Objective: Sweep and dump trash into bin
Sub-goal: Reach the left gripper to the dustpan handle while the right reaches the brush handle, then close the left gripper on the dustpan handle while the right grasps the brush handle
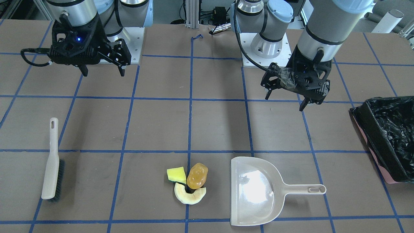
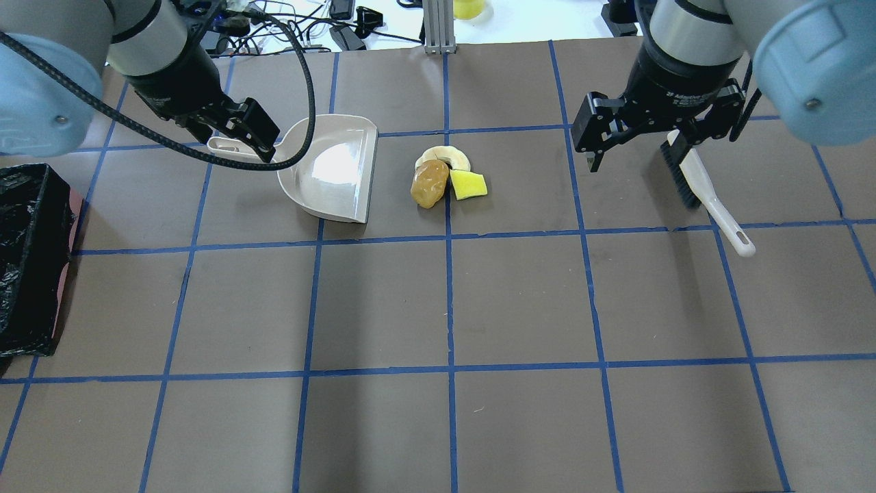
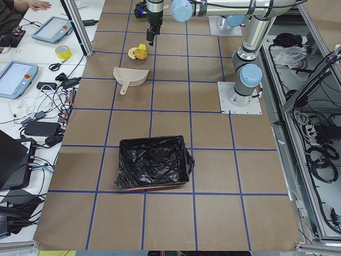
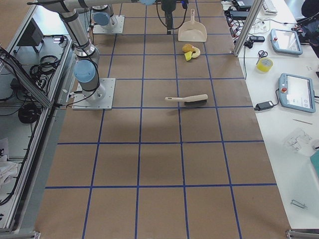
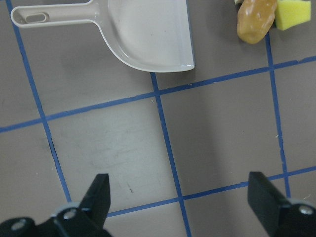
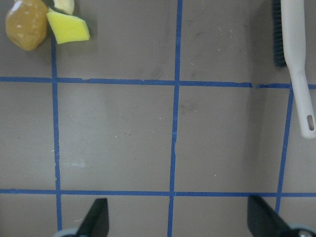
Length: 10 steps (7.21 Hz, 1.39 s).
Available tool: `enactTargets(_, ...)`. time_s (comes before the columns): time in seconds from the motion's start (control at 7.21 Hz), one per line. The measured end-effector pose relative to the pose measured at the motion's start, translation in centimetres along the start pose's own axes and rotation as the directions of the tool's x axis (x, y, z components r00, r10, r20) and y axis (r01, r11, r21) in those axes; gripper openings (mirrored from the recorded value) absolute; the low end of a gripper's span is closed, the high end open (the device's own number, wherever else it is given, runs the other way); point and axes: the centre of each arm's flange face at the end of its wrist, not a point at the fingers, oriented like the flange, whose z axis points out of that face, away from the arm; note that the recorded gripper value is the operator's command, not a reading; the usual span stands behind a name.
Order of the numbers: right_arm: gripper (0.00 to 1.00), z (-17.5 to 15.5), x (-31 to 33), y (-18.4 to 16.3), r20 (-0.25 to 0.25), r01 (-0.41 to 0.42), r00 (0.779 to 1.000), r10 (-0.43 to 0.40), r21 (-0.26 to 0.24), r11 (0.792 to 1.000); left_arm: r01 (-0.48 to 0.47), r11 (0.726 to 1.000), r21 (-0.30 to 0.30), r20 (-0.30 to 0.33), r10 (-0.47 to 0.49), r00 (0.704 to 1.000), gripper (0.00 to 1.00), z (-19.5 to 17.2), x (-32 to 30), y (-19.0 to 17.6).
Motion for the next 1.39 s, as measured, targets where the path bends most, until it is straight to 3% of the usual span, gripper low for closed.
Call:
enactTargets(0.14,1.00,1.3,2.3,-0.9,-0.007,-0.009,1.000,0.009,-0.014,1.000,-0.113,0.994,0.006,0.009,0.113,0.994,1.00,1.9,-1.3,-0.8)
enactTargets(0.28,1.00,2.3,5.1,-1.8,-0.026,0.002,1.000,-0.003,-0.027,1.000,-0.244,0.970,-0.005,0.018,0.244,0.970,1.00,3.5,-3.2,-1.3)
enactTargets(0.42,1.00,3.6,8.6,-2.8,-0.052,0.011,0.999,-0.014,-0.050,0.999,-0.376,0.926,-0.026,0.023,0.377,0.926,1.00,5.0,-5.8,-1.6)
enactTargets(0.55,1.00,5.4,12.2,-4.1,-0.064,0.039,0.997,-0.043,-0.065,0.997,-0.502,0.864,-0.040,0.021,0.503,0.864,0.99,6.6,-8.0,-2.1)
enactTargets(0.69,1.00,7.7,15.2,-5.5,-0.066,0.092,0.993,-0.097,-0.074,0.993,-0.617,0.785,-0.056,0.020,0.619,0.785,0.98,8.2,-9.6,-2.8)
enactTargets(1.11,1.00,16.7,22.6,-6.3,-0.023,0.215,0.976,-0.219,-0.112,0.970,-0.850,0.517,-0.101,0.012,0.855,0.519,0.98,11.6,-13.8,-6.0)
enactTargets(1.25,1.00,19.3,24.0,-5.6,-0.013,0.236,0.971,-0.239,-0.107,0.966,-0.888,0.448,-0.103,0.000,0.893,0.451,0.99,13.0,-15.0,-7.4)
enactTargets(1.39,1.00,21.1,24.4,-5.2,0.002,0.246,0.969,-0.247,-0.104,0.964,-0.908,0.406,-0.102,-0.016,0.912,0.409,0.99,14.9,-15.7,-8.3)
